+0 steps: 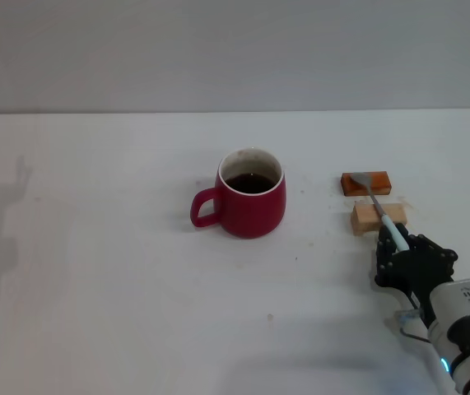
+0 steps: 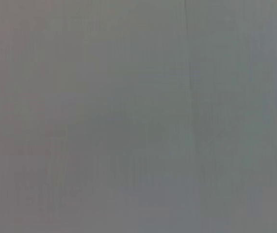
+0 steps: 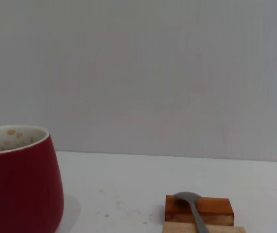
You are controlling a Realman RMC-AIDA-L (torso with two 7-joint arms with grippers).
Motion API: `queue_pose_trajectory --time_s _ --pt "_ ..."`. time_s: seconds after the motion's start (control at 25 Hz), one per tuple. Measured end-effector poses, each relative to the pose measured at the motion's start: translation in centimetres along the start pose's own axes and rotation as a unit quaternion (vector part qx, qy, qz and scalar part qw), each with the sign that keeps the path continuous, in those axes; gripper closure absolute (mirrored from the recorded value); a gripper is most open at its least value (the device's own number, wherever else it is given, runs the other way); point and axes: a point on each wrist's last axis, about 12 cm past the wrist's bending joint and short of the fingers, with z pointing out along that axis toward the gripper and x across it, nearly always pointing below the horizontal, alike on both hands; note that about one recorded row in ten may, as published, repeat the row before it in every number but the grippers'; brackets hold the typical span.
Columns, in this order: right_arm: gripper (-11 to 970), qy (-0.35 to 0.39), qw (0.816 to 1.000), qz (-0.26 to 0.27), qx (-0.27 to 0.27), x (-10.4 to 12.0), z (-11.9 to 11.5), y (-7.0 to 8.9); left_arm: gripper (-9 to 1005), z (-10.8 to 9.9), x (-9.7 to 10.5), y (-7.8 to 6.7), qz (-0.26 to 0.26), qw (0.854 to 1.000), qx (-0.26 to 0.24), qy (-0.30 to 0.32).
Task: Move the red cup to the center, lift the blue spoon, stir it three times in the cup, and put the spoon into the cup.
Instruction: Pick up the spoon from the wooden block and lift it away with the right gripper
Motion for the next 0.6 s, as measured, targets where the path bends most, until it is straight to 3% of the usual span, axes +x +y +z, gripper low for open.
queue_pose_trajectory --time_s 0.6 --pt "792 -0.016 1.000 -0.022 0.013 -0.23 -0.30 -0.47 149 -0.24 0.05 -0.21 -0.006 1.000 0.000 -0.003"
